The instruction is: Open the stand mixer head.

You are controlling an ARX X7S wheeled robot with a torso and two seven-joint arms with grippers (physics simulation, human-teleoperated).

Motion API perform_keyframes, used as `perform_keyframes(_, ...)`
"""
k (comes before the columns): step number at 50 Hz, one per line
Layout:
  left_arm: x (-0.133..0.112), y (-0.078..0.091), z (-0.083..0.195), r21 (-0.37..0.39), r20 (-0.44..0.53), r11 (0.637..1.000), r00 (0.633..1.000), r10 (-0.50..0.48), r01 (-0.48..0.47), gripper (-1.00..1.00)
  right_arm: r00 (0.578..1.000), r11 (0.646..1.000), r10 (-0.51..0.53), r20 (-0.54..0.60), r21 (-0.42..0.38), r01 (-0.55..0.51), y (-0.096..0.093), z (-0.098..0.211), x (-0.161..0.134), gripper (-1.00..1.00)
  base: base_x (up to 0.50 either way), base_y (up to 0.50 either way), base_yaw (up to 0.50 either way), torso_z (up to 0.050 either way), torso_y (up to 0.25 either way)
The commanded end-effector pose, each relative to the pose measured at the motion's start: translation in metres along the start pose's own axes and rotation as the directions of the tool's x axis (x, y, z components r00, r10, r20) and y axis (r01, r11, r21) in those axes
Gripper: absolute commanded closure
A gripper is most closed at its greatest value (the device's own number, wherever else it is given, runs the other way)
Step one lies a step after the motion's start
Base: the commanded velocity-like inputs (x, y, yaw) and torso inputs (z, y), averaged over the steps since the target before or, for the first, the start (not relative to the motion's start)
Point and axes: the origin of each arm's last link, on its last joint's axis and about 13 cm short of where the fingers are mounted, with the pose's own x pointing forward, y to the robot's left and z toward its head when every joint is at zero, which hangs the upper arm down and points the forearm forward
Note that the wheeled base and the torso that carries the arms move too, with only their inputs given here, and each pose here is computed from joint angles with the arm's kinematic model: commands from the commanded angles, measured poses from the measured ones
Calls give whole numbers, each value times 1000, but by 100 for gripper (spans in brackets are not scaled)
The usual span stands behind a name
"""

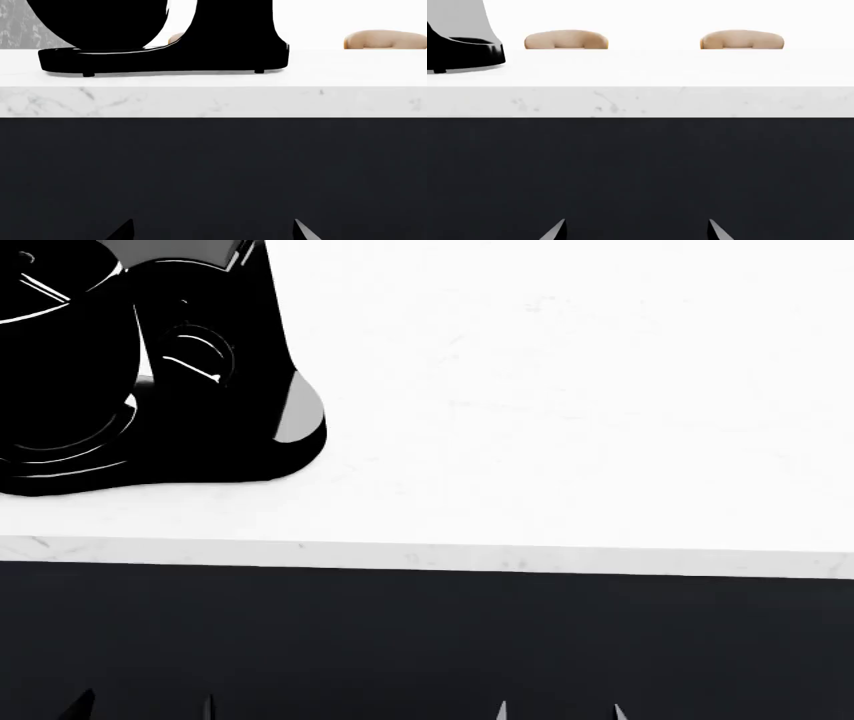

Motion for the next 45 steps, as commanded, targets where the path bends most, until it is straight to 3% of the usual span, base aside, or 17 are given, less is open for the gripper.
perform_keyframes(1, 0, 0, 0, -9, -5, 1000, 1000, -6, 6, -100, 1000, 1000, 1, -23, 0, -1, 0, -1, 1, -100, 0, 0, 0, 0, 0)
perform_keyframes(13, 0, 1, 2, -11, -4, 1000, 1000, -2, 2, -100, 999, 1000, -8, -47, -1, 8, 0, -2, 1, -100, 0, 0, 0, 0, 0)
perform_keyframes(15, 0, 1, 5, -29, 21, 999, 1000, -16, 17, -100, 999, 1000, -18, -52, -1, 18, 0, -2, 2, -100, 0, 0, 0, 0, 0)
perform_keyframes(16, -2, 1, 5, -88, 20, 996, 999, -32, 33, -100, 998, 1000, -30, -61, -5, 30, 0, -2, 3, -100, 0, 0, 0, 0, 0)
perform_keyframes(17, -2, 1, 5, -98, 6, 994, 999, -51, 51, -100, 997, 999, -33, -70, -4, 32, 1, -3, 3, -100, 0, 0, 0, 0, 0)
perform_keyframes(19, 0, 1, 3, -92, -36, 994, 997, -62, 59, -100, 992, 999, -49, -117, 16, 51, 0, -4, 6, -100, 0, 0, 0, 0, 0)
perform_keyframes(20, -1, 0, 2, -117, -77, 990, 993, -88, 78, -100, 985, 994, 7, -170, 106, 11, 1, -5, 10, -100, 0, 0, 0, 0, 0)
perform_keyframes(21, -1, -1, 2, -118, -96, 988, 989, -108, 97, -100, 965, 989, 71, -251, 140, -37, 2, -5, 12, -100, 0, 0, 0, 0, 0)
perform_keyframes(22, -1, -1, 2, -157, -127, 978, 979, -161, 140, -100, 952, 991, 53, -301, 131, -13, 2, -5, 13, -100, 0, 0, 0, 0, 0)
perform_keyframes(23, -1, -1, 2, -164, -112, 969, 972, -205, 186, -100, 963, 992, 65, -263, 122, -33, 1, -5, 12, -100, 0, 0, 0, 0, 0)
perform_keyframes(26, 2, -3, 6, -115, -44, 979, 984, -174, 168, -100, 990, 998, -24, -138, -60, 16, -4, -1, 17, -100, 0, 0, 0, 0, 0)
perform_keyframes(28, 8, -2, 13, -112, -35, 983, 988, -148, 143, -100, 986, 997, -30, -161, -79, 17, -6, 5, 21, -100, 0, 0, 0, 0, 0)
perform_keyframes(31, 16, 1, 37, -103, 18, 989, 994, -105, 107, -100, 995, 998, -30, -100, -61, 24, -11, 31, 24, -100, 0, 0, 0, 0, 0)
perform_keyframes(33, 17, 5, 57, -131, 64, 987, 994, -85, 93, -100, 998, 995, -44, -54, -93, 39, -13, 49, 26, -100, 0, 0, 0, 0, 0)
perform_keyframes(38, 22, 13, 98, -151, 143, 984, 987, -76, 97, -100, 993, 986, -85, 87, -139, 96, -19, 98, 26, -100, 0, 0, 0, 0, 0)
perform_keyframes(45, 22, 13, 139, -180, 240, 976, 968, -75, 121, -100, 983, 981, -90, 162, -154, 116, -26, 128, 25, -100, 0, 0, 0, 0, 0)
